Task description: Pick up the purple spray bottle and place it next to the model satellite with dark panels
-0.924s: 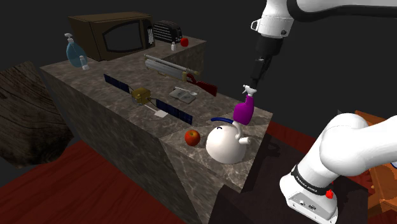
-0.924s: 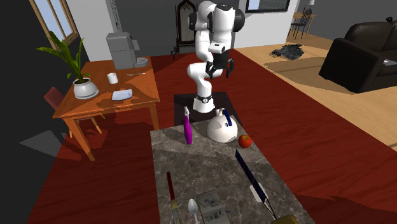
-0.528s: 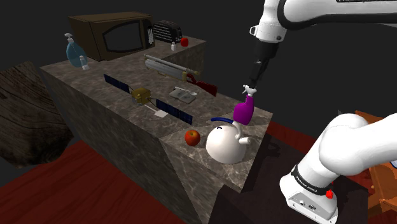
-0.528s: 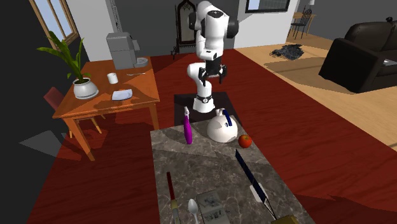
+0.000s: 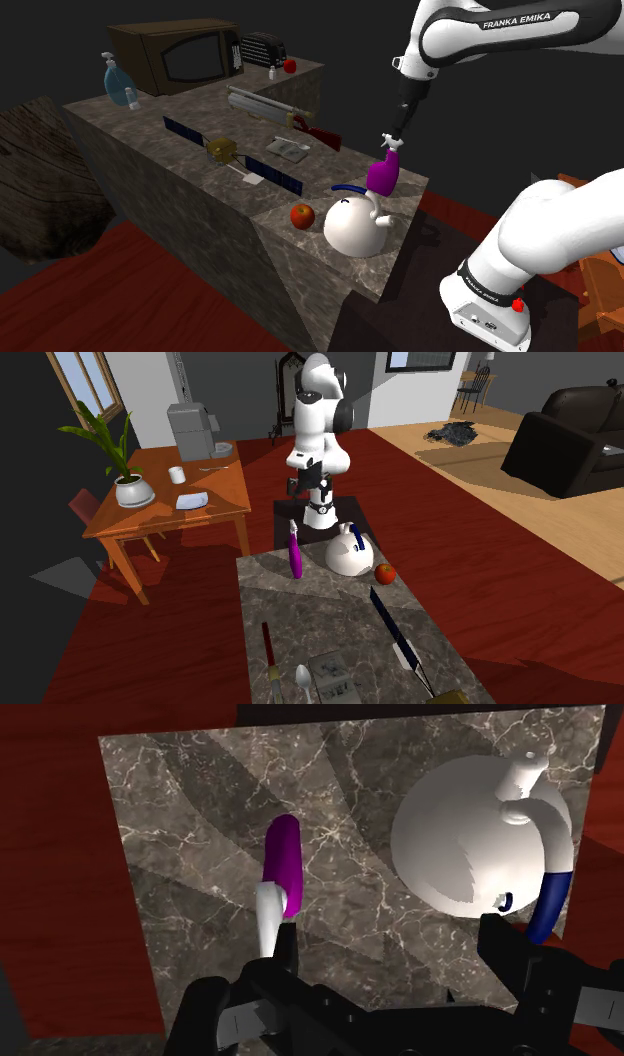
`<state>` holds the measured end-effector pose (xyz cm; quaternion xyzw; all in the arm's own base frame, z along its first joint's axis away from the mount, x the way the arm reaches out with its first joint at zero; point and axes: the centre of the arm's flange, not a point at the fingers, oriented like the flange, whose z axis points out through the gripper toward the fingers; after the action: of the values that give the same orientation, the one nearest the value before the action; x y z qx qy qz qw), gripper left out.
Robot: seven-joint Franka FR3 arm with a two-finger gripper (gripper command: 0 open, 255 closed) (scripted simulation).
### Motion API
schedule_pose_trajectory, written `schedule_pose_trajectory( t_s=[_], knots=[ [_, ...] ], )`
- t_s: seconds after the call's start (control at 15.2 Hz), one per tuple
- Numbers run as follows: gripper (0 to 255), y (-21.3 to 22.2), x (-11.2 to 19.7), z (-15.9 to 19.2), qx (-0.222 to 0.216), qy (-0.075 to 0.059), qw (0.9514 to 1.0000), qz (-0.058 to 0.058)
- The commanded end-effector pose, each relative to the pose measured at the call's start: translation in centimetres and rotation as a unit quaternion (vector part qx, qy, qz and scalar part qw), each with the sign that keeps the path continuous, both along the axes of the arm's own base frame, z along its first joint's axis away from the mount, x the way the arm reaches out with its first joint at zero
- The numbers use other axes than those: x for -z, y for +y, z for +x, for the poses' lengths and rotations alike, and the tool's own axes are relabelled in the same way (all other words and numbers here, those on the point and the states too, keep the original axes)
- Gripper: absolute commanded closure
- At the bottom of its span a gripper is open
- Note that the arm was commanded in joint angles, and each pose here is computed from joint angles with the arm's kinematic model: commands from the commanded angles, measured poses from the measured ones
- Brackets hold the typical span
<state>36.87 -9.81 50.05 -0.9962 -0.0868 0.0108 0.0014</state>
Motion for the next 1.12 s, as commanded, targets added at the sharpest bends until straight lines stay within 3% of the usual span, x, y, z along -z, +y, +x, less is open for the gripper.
schedule_pose_trajectory(
  t_s=[0.0,0.26,0.73,1.06],
  knots=[
    [0,-2.3,1.1,0.9,-0.001,-0.001,1.0,-0.002],
    [0,-6.1,3.2,2.4,-0.003,-0.002,1.0,-0.006],
    [0,-6.1,6.9,2.4,-0.003,-0.002,1.0,-0.006],
    [0,-6.1,7.2,2.4,-0.003,-0.002,1.0,-0.006]
  ],
)
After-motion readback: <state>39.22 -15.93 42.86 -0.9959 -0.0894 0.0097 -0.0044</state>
